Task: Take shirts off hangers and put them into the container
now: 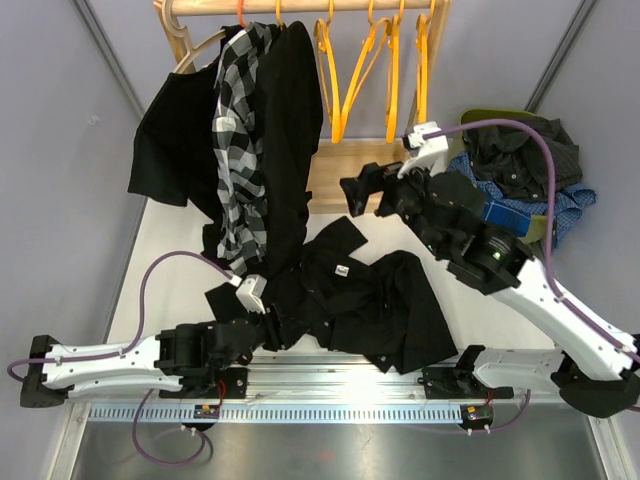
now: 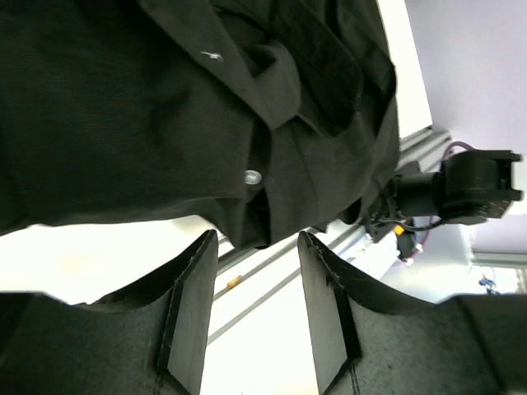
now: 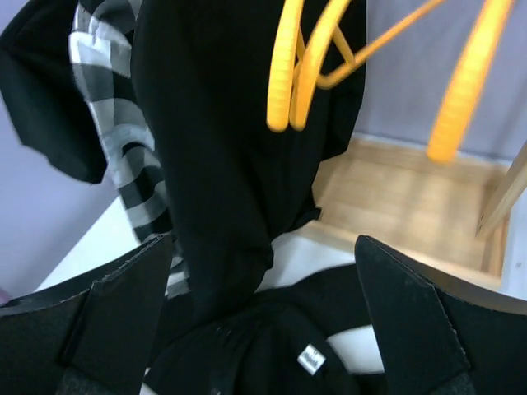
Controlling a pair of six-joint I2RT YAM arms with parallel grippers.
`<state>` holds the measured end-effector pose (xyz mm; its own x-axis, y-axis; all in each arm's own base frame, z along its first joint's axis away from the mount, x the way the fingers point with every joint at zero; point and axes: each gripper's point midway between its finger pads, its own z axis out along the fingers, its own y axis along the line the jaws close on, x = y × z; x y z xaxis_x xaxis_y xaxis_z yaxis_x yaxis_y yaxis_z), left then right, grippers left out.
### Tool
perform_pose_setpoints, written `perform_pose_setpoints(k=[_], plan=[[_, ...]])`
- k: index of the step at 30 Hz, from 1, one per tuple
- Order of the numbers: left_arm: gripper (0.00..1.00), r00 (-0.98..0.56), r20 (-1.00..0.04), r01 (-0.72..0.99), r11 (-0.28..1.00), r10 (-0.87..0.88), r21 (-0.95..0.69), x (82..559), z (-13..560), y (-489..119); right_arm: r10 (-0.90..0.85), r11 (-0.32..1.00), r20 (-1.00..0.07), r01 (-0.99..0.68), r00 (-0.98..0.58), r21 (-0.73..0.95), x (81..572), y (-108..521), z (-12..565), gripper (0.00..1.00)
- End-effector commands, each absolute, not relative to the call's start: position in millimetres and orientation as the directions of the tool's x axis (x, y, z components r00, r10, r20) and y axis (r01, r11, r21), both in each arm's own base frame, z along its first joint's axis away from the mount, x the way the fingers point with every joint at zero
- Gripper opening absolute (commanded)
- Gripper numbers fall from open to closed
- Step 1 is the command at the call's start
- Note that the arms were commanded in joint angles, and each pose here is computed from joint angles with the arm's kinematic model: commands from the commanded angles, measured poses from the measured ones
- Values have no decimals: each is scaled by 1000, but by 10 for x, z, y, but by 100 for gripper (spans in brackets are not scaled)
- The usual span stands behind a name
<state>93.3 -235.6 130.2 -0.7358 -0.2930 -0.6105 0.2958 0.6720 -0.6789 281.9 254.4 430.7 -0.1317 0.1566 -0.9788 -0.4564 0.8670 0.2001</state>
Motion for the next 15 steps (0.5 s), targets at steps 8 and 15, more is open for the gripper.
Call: perform_pose_setpoints(k=[8,15], plan=[[58,-664,-650,252,708,-369,-660,1095,1636,-2061,-74,967,-788,-236,-611,92,2322,2577,1984,100],[67,-646,-664,233,731,-376,-641,1129,1676,-1920,-183,952,-669,-299,-720,62,1806,3151,1139,100]])
